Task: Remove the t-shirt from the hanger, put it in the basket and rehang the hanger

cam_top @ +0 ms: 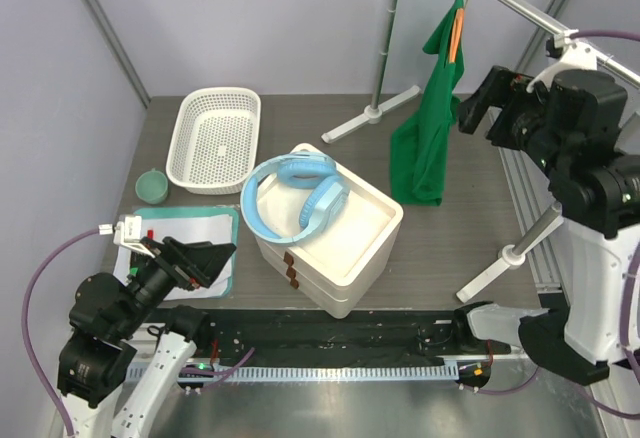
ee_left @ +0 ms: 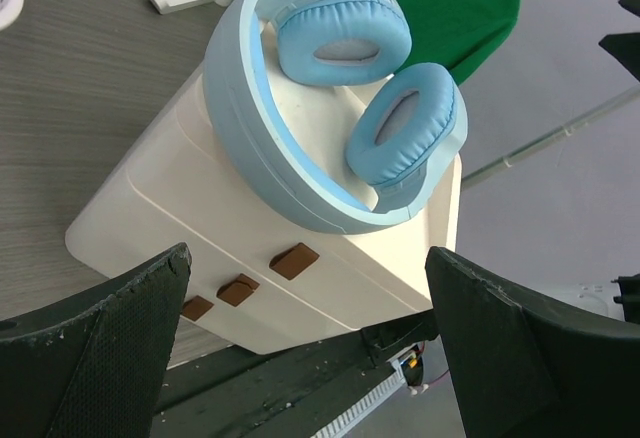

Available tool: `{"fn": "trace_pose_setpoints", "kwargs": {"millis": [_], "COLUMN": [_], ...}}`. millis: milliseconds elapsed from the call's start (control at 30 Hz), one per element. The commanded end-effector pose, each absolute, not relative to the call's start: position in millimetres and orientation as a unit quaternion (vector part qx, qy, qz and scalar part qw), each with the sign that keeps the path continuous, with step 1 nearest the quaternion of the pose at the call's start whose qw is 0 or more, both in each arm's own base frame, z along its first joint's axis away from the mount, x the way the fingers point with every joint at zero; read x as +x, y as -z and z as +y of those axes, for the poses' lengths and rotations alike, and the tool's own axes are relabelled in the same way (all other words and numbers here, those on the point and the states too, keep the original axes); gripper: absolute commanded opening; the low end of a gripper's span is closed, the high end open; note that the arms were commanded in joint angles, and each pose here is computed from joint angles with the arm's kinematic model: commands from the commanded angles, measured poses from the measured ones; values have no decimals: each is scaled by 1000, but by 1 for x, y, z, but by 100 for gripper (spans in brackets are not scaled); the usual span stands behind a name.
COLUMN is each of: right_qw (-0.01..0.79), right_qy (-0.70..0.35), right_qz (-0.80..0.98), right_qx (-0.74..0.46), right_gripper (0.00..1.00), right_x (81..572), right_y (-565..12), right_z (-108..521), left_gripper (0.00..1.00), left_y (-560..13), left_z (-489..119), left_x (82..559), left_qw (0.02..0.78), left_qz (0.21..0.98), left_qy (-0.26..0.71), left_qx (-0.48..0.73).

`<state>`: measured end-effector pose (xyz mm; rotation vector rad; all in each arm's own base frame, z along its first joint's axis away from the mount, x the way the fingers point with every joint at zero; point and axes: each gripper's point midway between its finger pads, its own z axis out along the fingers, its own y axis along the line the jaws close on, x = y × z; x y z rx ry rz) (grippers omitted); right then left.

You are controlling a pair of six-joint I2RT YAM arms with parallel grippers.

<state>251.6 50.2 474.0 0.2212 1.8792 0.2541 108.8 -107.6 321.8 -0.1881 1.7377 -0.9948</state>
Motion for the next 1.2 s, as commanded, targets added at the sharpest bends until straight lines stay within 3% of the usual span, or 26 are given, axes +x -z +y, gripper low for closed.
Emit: {"fn": "trace_pose_setpoints", "kwargs": {"millis": [0,200,433,500,700,900,1167], "right_qw": [600,619,638,641,641,659,653], "right_qy": [-87,37,123,133,164,167,171], "right_qz": [789,776,748,745,740,720,719], "right_qx": [103,115,135,130,122,141,162], "right_gripper": [93,92,81,79,60,53,53], "right_x": [285,322,353,359,393,414,430], "right_y": [-490,-498,-504,-506,-499,-509,-501], "right_z": [53,66,55,56,67,68,51], "left_gripper": [100,100,100,100,100,100,100], "left_y": [-327,-329,-332,-331,-331,-338,-337], "left_z": [-112,-110,-111,-112,-116,-118,-130], "left_x": [100,98,92,94,97,99,98], "left_qw": [534,536,536,533,525,523,484], "left_qz": [727,724,720,722,726,725,732], "left_qy": [429,431,438,437,441,445,476], "left_qx": [-57,-60,-55,-55,-52,-50,-59]}}
